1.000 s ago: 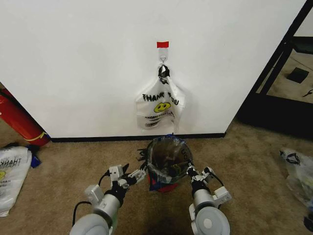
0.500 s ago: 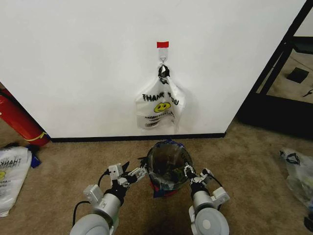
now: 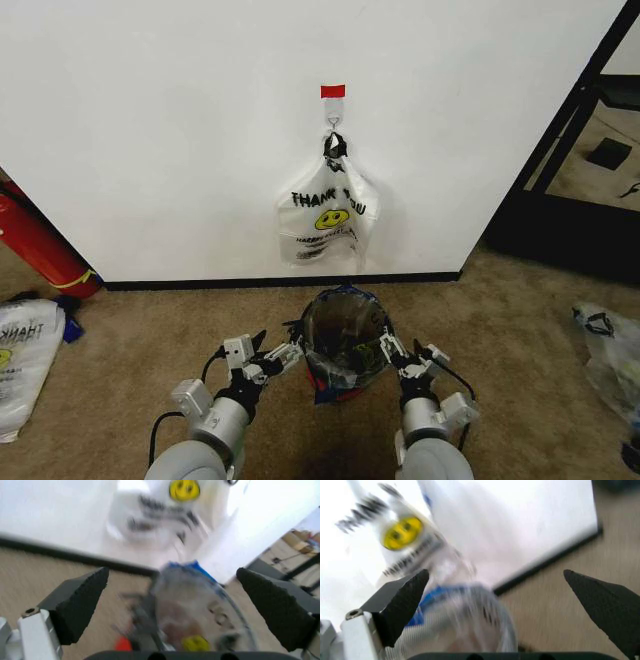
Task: Pick up the garbage bag from the wall and place it over the trash bin.
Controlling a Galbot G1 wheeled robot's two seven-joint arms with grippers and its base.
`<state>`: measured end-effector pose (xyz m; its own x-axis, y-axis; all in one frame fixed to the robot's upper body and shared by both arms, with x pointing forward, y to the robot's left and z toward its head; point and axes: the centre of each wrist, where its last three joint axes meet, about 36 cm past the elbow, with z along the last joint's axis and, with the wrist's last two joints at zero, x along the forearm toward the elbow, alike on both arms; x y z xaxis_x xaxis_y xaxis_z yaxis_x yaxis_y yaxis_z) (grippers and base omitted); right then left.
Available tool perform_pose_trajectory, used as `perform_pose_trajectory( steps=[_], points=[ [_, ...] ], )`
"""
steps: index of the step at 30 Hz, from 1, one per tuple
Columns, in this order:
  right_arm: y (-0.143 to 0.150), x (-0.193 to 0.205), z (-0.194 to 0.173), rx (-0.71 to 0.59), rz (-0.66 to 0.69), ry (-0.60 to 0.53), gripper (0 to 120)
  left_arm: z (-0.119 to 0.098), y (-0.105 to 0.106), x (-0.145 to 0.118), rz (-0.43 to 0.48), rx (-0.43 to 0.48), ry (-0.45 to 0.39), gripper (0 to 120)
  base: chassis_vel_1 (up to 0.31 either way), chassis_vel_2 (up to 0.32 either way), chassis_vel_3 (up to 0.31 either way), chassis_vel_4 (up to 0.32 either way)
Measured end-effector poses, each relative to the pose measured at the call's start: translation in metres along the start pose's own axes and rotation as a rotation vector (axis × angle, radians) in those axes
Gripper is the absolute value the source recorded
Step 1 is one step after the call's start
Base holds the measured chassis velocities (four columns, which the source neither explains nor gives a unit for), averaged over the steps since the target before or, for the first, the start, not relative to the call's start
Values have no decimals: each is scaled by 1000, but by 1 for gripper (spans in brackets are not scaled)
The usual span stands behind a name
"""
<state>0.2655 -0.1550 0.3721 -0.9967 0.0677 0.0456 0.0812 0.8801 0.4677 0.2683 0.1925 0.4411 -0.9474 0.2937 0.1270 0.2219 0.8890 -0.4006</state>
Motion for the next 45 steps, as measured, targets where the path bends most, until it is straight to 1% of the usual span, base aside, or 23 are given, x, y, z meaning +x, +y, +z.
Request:
perform_pose_trajectory(
  steps=[3,4,5,6,9,11,14,17,23,30,36,45],
  points=[
    [-6,18,-8,190,-57,-125,100,10,15,-4,-17,-167,-159,100,0,0,0,0],
    [-6,18,-8,190,-57,-125,100,10,15,-4,-17,-167,-159,100,0,0,0,0],
    [-11,24,-14,264,-71,-173,100,15,23,-4,-22,-233,-225,100,0,0,0,0],
    [-14,30,-18,312,-76,-204,100,19,30,-3,-24,-285,-277,100,0,0,0,0],
    [-19,46,-36,391,-70,-273,100,31,47,7,-44,-407,-394,100,0,0,0,0],
    [-20,51,-40,399,-63,-285,100,33,50,12,-56,-416,-407,100,0,0,0,0],
    [-22,64,-50,424,-30,-329,100,36,58,29,-113,-415,-441,100,0,0,0,0],
    [-24,78,-53,447,-9,-363,100,29,62,44,-166,-414,-493,100,0,0,0,0],
    [-19,95,-51,442,4,-380,100,19,56,54,-194,-414,-539,100,0,0,0,0],
    [-14,97,-49,441,22,-389,100,26,48,51,-175,-414,-527,100,0,0,0,0],
    [-11,97,-50,440,30,-396,100,27,45,51,-174,-412,-519,100,0,0,0,0],
    [-9,98,-48,439,39,-382,100,27,47,52,-174,-419,-507,100,0,0,0,0]
  ],
)
